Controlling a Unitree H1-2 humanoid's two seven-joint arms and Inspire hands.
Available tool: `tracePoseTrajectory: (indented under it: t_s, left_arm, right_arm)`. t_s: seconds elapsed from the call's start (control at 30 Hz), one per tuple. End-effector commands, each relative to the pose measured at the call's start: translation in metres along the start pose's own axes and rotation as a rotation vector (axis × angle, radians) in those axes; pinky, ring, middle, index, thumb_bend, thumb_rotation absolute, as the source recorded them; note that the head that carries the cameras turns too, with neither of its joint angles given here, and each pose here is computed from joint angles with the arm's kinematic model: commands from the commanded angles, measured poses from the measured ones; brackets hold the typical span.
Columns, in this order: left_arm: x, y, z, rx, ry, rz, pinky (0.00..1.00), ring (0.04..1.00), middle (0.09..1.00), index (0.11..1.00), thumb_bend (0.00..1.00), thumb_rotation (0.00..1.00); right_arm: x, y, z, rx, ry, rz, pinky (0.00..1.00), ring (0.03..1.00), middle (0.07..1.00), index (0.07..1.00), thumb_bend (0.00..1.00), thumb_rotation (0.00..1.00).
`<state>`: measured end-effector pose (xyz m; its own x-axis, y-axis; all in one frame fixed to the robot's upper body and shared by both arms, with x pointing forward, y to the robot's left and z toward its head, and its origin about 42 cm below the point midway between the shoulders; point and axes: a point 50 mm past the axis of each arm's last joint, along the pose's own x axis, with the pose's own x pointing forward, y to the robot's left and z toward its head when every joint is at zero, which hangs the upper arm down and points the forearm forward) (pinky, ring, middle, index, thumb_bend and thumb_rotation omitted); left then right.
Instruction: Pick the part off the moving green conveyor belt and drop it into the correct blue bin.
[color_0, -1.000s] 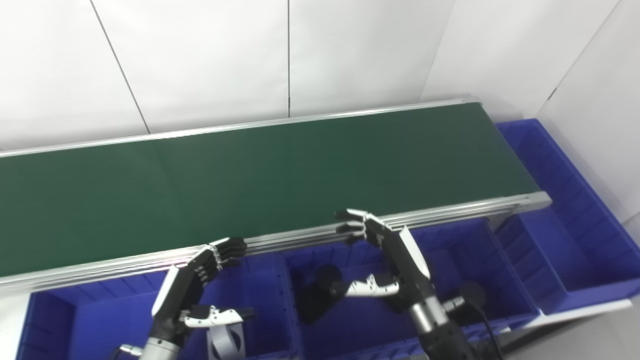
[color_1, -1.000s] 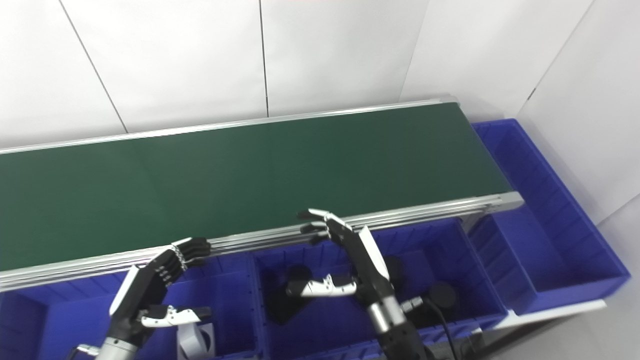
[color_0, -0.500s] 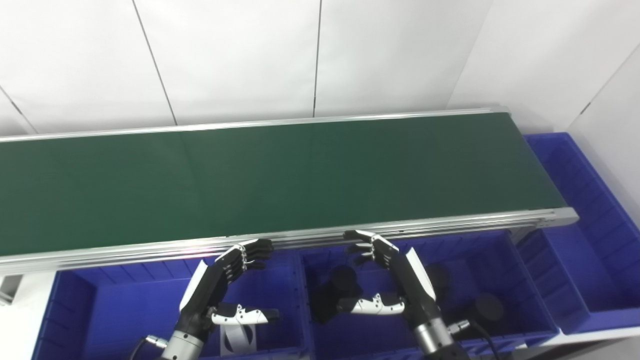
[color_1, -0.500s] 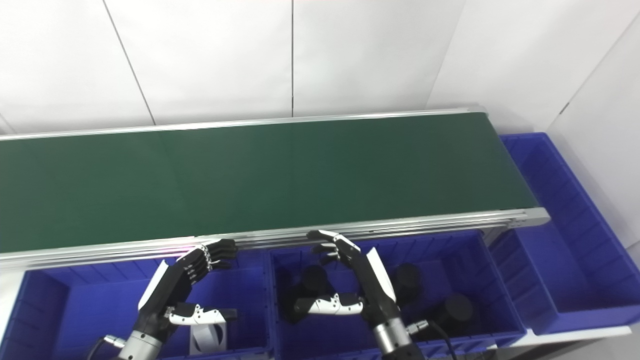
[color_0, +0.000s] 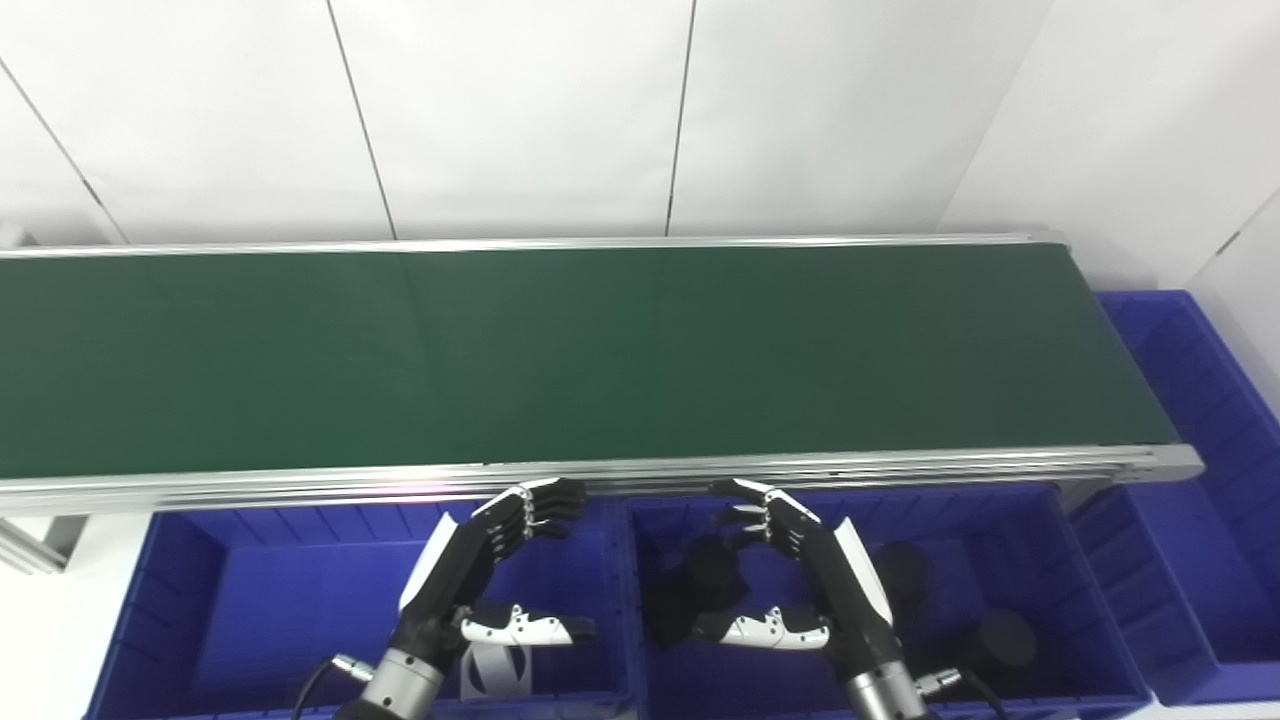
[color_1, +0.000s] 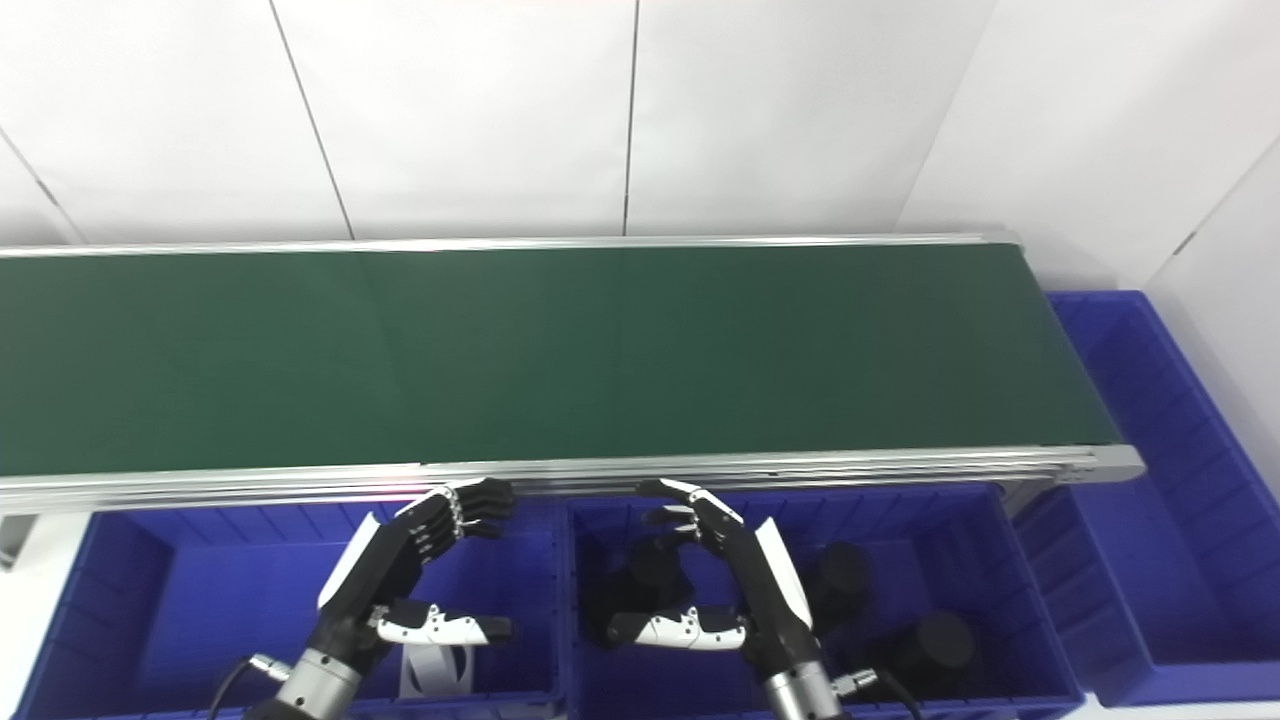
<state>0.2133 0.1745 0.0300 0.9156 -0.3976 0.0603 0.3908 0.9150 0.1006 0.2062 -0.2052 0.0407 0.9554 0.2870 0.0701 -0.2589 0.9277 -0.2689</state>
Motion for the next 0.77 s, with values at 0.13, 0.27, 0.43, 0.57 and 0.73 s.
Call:
tracePoseTrajectory:
  t_s: [0.13, 0.27, 0.43, 0.57, 0.73]
  left_arm:
    - [0.0087, -0.0071, 0.0103, 0.033, -0.059, 0.009, 0.68, 0.737, 0.764, 0.751, 0.9, 0.12]
    - [0.008, -0.0067, 0.0101, 0.03, -0.059, 0.011, 0.68, 0.736, 0.765, 0.75, 0.91, 0.13]
    - [0.0086, -0.0067, 0.0108, 0.042, -0.061, 0.009, 0.69, 0.737, 0.763, 0.75, 0.9, 0.12]
    - [0.0089, -0.0064, 0.0105, 0.043, -0.06, 0.01, 0.69, 0.74, 0.765, 0.753, 0.9, 0.13]
    - [0.0084, -0.0048, 0.0101, 0.047, -0.059, 0.012, 0.69, 0.741, 0.765, 0.753, 0.9, 0.12]
  right_arm:
    - [0.0045, -0.0087, 0.0079, -0.007, -0.079, -0.001, 0.59, 0.712, 0.805, 0.748, 0.9, 0.36]
    - [0.0041, -0.0089, 0.0085, -0.001, -0.081, 0.001, 0.59, 0.714, 0.81, 0.749, 0.91, 0.34]
    - [0.005, -0.0085, 0.0082, -0.007, -0.081, 0.003, 0.58, 0.716, 0.806, 0.749, 0.9, 0.34]
    - [0.0066, -0.0073, 0.0085, -0.007, -0.084, 0.004, 0.58, 0.718, 0.799, 0.747, 0.9, 0.33]
    - [0.0118, -0.0029, 0.0089, -0.005, -0.088, 0.014, 0.58, 0.708, 0.791, 0.745, 0.9, 0.33]
